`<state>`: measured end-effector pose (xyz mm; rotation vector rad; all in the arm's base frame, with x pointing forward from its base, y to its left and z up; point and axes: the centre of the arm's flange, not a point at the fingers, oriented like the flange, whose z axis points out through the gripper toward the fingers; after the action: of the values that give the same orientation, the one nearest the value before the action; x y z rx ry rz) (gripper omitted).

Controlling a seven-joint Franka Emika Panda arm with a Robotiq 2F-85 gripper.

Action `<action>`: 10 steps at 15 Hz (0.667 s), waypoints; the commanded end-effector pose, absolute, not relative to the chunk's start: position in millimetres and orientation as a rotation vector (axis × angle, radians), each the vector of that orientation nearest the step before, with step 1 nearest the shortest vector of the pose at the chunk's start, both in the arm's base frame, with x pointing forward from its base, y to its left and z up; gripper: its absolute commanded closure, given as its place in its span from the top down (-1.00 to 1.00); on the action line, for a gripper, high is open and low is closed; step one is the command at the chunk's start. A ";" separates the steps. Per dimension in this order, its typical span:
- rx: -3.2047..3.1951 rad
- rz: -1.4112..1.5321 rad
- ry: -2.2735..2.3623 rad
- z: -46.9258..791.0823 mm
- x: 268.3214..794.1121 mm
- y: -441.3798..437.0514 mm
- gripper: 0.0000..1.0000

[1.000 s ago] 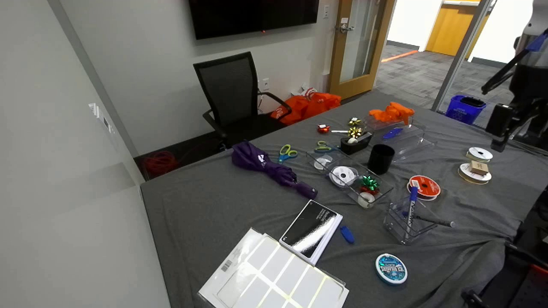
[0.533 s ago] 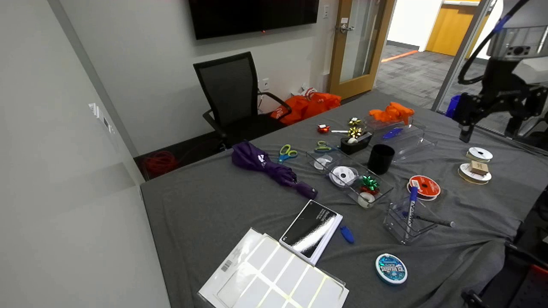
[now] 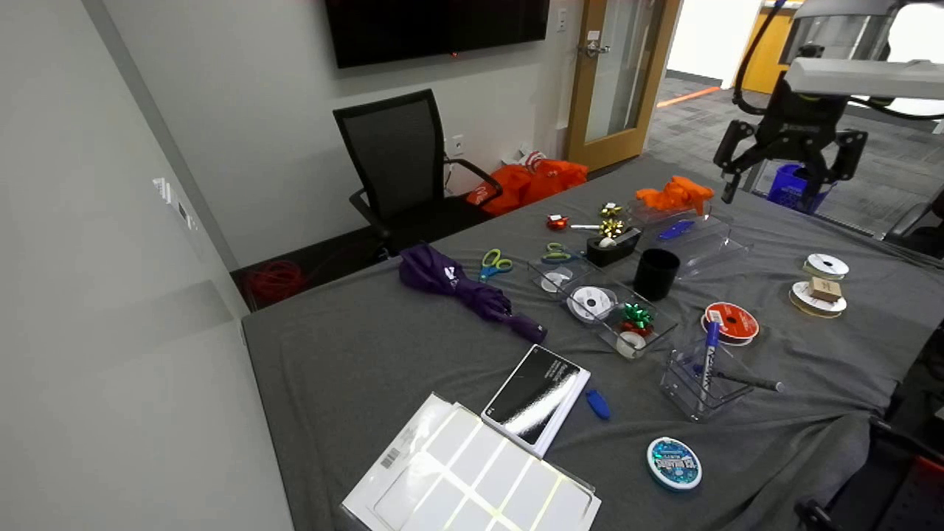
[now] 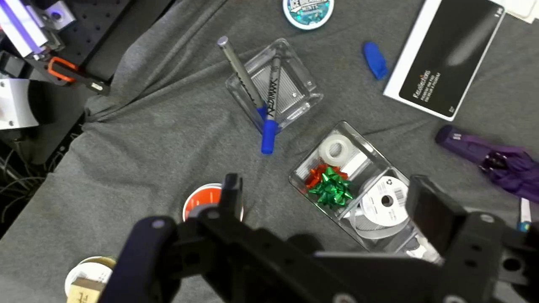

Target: Pick up the black cup and put it on the book

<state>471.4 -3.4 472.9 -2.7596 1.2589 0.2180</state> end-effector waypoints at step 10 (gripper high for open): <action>-2.244 0.145 1.691 490.1 583.6 -20.7 1.00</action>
<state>558.3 -19.5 488.6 -2.3391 1.6229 0.1434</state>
